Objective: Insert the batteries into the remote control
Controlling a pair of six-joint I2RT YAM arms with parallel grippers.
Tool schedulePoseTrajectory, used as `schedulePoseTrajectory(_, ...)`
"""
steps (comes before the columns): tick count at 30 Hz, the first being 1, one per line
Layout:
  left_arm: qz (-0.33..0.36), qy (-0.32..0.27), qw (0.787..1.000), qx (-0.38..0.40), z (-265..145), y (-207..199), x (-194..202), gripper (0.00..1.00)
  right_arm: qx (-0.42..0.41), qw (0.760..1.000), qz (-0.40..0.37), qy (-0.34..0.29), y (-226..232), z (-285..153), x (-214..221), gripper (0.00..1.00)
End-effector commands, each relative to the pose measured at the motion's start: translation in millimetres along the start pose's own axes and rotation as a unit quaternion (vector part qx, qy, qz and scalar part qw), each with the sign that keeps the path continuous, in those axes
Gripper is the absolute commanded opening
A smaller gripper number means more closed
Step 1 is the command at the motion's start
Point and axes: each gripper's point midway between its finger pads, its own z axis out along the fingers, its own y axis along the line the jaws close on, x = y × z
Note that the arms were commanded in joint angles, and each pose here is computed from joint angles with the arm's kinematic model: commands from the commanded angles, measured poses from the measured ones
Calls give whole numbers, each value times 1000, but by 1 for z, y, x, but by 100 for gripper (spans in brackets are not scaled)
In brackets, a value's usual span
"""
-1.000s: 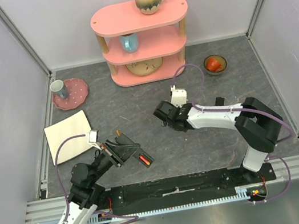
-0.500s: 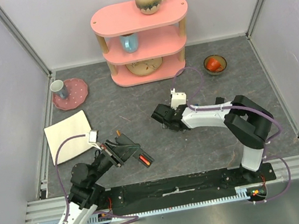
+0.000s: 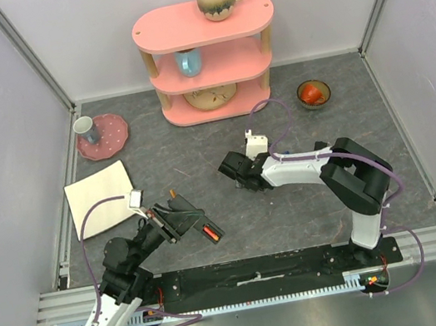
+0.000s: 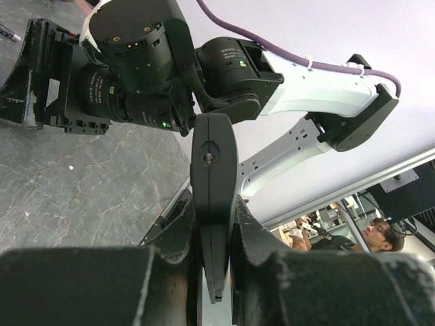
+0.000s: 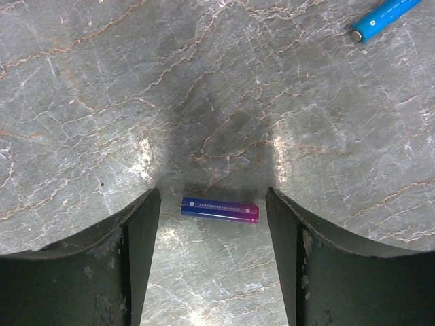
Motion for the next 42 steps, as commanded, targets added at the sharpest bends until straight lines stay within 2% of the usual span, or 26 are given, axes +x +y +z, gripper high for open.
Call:
schedulePoseTrajectory(1,-27,29,997,-63,-7,69,33,2,-4,1000,2,2,6,3,4,69)
schedulePoseTrajectory(9,-26,28,997,-62,-7,69,32,2,-10,1000,1,13,3,1,10,58)
schedulePoseTrajectory(18,-26,28,997,-61,-7,69,33,2,-13,1000,4,21,-5,1,18,50)
schedulePoseTrajectory(22,-28,29,997,-63,-8,70,33,2,-34,999,-35,10,0,-7,8,44)
schedulePoseTrajectory(25,-28,30,997,-62,-8,69,34,2,-57,993,-103,-11,2,-17,-9,41)
schedulePoseTrajectory(26,-27,29,997,-62,-7,69,33,2,-64,986,-153,-22,3,-21,-16,40)
schedulePoseTrajectory(28,-26,30,997,-62,-8,68,33,2,-75,978,-189,-42,5,-30,-31,37)
schedulePoseTrajectory(29,-26,30,997,-62,-8,69,34,2,-88,963,-249,-50,6,-34,-36,37)
schedulePoseTrajectory(31,-26,29,997,-63,-8,70,33,2,-123,943,-300,-69,18,-44,-47,35)
schedulePoseTrajectory(32,-26,29,997,-64,-8,71,33,2,-139,918,-364,-76,20,-45,-49,35)
schedulePoseTrajectory(35,-22,26,997,-62,-7,70,32,2,-210,865,-450,-73,34,-49,-34,38)
schedulePoseTrajectory(36,-19,27,998,-61,-7,69,32,2,-234,832,-497,-78,37,-51,-29,38)
schedulePoseTrajectory(40,-4,31,998,-59,-7,64,31,2,-240,788,-564,-54,31,-37,-10,34)
schedulePoseTrajectory(42,-4,33,998,-60,-7,63,31,2,-237,781,-576,-40,29,-28,-1,34)
